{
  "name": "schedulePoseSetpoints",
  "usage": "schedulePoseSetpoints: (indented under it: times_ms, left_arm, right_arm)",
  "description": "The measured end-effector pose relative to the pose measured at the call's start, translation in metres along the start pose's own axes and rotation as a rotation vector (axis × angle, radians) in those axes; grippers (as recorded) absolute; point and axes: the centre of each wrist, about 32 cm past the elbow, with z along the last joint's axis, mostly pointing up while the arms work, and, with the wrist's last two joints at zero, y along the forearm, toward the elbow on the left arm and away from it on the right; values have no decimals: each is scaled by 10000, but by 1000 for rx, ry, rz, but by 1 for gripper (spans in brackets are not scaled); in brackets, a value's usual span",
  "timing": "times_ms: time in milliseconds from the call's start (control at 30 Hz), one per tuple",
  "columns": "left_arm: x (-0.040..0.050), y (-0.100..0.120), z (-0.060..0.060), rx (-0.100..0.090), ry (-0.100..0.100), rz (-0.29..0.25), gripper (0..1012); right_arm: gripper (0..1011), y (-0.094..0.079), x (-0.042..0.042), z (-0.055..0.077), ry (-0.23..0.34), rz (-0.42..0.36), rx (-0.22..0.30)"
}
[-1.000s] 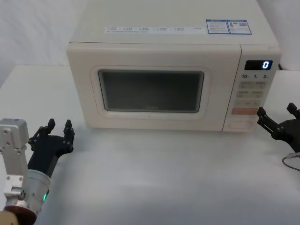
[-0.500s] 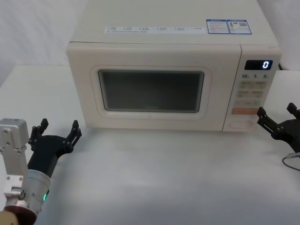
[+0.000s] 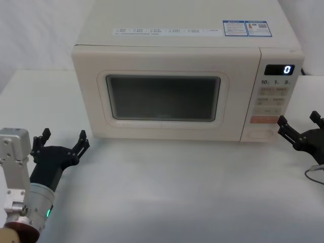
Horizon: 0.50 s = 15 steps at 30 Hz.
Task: Press the button to open the microwave door with one hand; close the microwave door with the other hand.
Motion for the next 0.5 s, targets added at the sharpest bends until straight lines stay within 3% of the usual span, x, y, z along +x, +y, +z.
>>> schedulePoseSetpoints:
  times_ms: [500]
  left_arm:
    - [0, 0, 0, 0, 0, 0, 1001]
  right_arm:
    - [1002, 0, 0, 0, 0, 0, 0]
